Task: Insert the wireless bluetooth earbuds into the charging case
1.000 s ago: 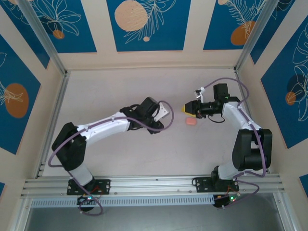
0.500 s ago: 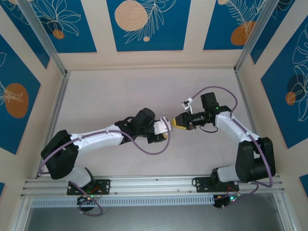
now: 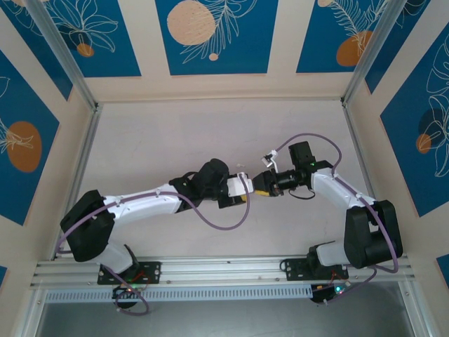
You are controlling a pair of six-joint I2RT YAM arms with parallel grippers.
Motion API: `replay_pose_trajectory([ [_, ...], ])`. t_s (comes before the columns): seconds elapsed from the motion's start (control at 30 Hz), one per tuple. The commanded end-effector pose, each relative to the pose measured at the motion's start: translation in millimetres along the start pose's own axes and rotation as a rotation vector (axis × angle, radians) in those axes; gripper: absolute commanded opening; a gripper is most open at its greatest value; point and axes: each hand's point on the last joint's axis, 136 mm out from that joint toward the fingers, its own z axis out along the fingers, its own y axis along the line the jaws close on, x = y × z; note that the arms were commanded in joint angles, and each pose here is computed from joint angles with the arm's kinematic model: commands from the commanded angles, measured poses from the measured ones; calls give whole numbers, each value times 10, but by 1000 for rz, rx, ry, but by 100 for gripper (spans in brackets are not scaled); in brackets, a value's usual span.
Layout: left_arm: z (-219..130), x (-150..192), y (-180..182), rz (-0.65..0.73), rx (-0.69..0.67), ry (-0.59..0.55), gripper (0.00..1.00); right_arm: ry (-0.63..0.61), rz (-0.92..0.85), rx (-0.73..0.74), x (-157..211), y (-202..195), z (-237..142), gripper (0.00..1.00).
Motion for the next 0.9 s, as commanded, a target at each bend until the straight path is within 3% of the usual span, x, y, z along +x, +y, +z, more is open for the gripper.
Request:
replay_pose_trajectory([
  [0.0,-8,-96,0,5,-11,-27,32,4,-1,-33,28,87,4,43],
  [0.47,-41,-150,32,-5,-27,-33,32,44,9,-69,36,114,80,43],
  [0.87,-81,-220,45,-5,-38,-46,32,70,7,-62,5,88,174,37],
])
